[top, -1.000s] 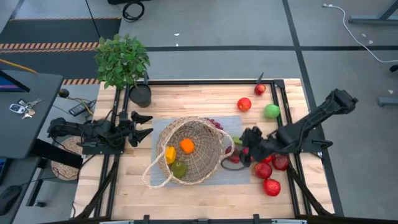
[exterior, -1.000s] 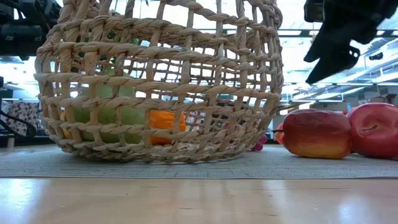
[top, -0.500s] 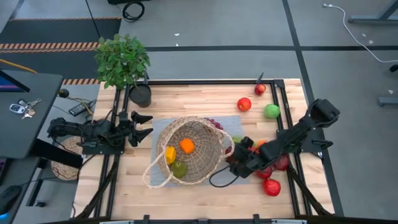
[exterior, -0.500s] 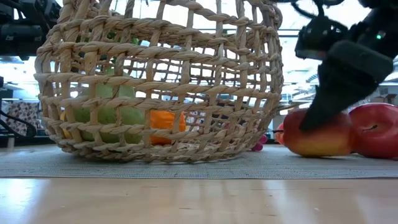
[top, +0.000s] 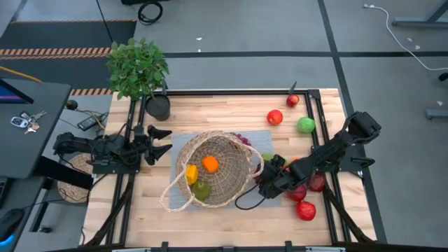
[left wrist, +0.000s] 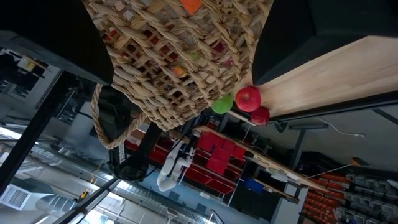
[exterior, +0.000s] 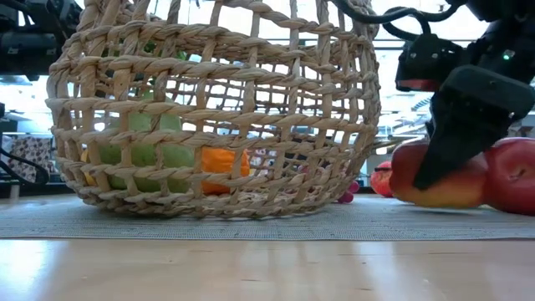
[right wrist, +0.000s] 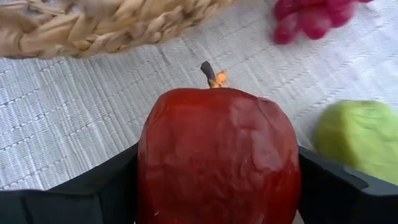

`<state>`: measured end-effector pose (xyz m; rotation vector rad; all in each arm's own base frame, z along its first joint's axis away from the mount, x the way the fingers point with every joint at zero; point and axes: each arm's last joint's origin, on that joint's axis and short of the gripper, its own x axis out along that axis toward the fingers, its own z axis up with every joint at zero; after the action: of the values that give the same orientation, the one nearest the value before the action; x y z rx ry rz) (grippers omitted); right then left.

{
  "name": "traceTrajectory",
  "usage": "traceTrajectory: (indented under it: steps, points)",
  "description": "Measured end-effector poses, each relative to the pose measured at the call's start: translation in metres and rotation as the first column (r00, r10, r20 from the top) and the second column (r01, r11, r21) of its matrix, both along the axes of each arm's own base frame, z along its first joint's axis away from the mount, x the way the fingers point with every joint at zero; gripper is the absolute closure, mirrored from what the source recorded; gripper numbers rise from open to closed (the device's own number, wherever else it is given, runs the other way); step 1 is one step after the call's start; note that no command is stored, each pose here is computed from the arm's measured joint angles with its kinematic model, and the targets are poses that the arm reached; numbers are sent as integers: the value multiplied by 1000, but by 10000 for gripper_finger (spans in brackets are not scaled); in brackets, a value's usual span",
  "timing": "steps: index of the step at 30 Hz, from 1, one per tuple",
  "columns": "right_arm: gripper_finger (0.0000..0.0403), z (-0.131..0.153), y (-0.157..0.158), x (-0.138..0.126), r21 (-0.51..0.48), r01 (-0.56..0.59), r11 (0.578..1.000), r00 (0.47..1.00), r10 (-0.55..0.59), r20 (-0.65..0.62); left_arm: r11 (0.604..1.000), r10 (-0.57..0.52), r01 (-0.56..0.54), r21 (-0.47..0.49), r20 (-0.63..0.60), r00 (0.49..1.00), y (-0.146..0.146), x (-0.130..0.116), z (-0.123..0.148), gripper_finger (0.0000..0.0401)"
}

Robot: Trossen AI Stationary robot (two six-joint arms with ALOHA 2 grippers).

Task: Build produce basket
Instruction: Put the dark red apple into the brown basket

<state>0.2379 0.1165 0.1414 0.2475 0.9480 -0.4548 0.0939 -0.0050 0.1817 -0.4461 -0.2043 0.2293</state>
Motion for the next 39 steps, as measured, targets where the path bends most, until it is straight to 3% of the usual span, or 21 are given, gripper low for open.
traceTrajectory:
  steps: [9,12,16,21,27,31,35,39]
  points:
    - [51,46,-17,-22,-2,20,1000,997,-20,68,1000,0,0,0,2,1000,0,0,0,12]
    - [51,67,-23,-31,-7,-38,999,992,38,124,1000,0,0,0,2,1000,0,0,0,12]
    - [53,101,-29,-40,-35,-136,990,959,141,245,1000,0,0,0,2,1000,0,0,0,12]
    - [53,157,-37,-51,-88,-175,981,890,195,411,1000,0,0,0,3,1000,0,0,0,12]
    - [53,226,-47,-59,-179,-114,977,752,203,627,1000,0,0,-1,3,1000,0,0,0,12]
    - [53,260,-49,-56,-202,-132,971,596,240,766,1000,0,0,-1,3,1000,0,0,0,12]
    - [53,278,-45,-45,-231,-166,959,421,280,863,1000,0,0,-1,3,1000,0,0,0,12]
    - [53,277,-40,-26,-253,-195,948,351,308,884,1000,0,0,-1,3,1000,0,0,0,12]
